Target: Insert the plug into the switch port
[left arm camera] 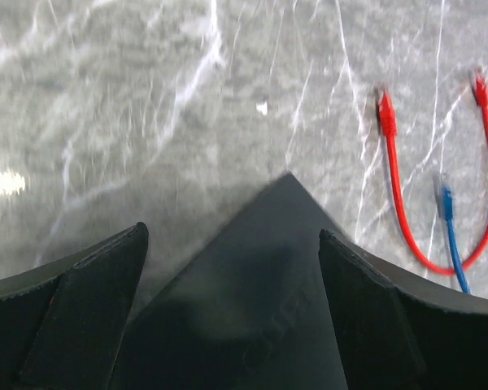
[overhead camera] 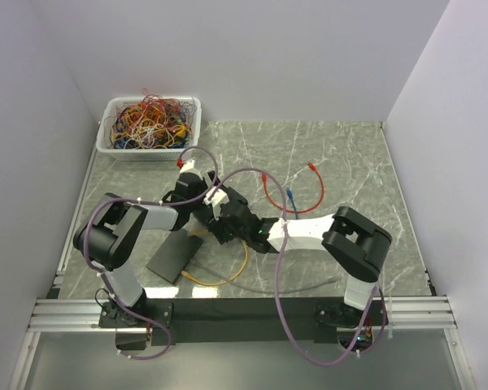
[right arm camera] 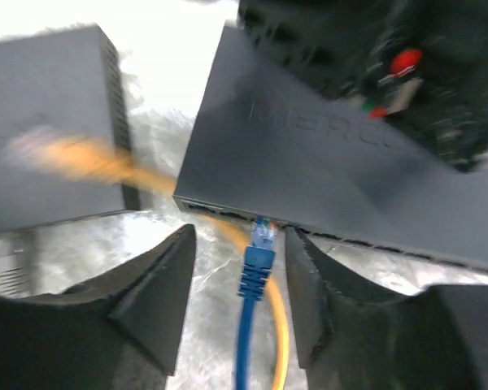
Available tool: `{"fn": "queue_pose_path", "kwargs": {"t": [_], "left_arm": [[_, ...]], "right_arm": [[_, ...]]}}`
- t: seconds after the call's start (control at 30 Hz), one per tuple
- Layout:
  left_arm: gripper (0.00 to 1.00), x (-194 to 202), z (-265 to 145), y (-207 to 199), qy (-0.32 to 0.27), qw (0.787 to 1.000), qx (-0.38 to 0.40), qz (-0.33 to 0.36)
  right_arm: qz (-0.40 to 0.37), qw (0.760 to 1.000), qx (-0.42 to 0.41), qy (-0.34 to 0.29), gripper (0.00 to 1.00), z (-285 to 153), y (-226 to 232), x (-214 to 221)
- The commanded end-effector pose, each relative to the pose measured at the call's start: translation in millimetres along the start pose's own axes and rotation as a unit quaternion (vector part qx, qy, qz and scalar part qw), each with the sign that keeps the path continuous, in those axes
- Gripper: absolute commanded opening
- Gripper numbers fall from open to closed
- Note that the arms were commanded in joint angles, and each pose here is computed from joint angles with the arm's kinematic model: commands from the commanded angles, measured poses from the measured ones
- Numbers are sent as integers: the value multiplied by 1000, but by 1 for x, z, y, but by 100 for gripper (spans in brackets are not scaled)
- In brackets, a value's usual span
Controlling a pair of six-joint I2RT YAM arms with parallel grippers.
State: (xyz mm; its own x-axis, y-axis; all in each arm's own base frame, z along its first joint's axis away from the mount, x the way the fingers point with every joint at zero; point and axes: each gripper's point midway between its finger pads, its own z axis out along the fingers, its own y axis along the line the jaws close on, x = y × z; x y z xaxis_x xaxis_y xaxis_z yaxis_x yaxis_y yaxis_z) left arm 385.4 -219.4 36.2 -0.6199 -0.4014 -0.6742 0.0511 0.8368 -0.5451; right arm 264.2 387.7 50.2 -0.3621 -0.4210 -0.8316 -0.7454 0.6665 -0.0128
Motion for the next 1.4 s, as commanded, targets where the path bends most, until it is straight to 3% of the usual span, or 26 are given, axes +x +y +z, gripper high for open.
{"fn": "queue_pose_path", "kwargs": {"t": [0.0,0.07,0.1,0.37,0.6,0.73,0.93,0.97,1.37], "left_arm": [[95,122,-53,68,232,963,-132,-33],[96,115,-52,68,226,964,-133,-34],[96,112,-52,67,225,965,-132,-34],[96,97,-51,65,215,968,-128,-33],[95,81,-53,68,195,972,-129,-34],[94,57,-57,62,165,979,-117,-27],[93,32,-69,45,131,987,-88,-16],[93,31,-72,44,130,988,-87,-14],[93,12,-96,35,101,992,-82,-5]], "right_arm": [[31,992,3,-122,57,-28,-2,-83],[30,994,13,-107,60,-30,-6,-82],[30,994,14,-104,76,-30,-5,-81],[44,997,41,-48,84,-12,-13,-50],[139,984,94,-55,84,-17,-64,-53],[202,965,157,-61,82,-27,-133,-63],[250,942,225,-6,77,-14,-193,-56],[262,935,240,21,75,-10,-206,-39],[294,909,280,99,66,13,-243,5]]}}
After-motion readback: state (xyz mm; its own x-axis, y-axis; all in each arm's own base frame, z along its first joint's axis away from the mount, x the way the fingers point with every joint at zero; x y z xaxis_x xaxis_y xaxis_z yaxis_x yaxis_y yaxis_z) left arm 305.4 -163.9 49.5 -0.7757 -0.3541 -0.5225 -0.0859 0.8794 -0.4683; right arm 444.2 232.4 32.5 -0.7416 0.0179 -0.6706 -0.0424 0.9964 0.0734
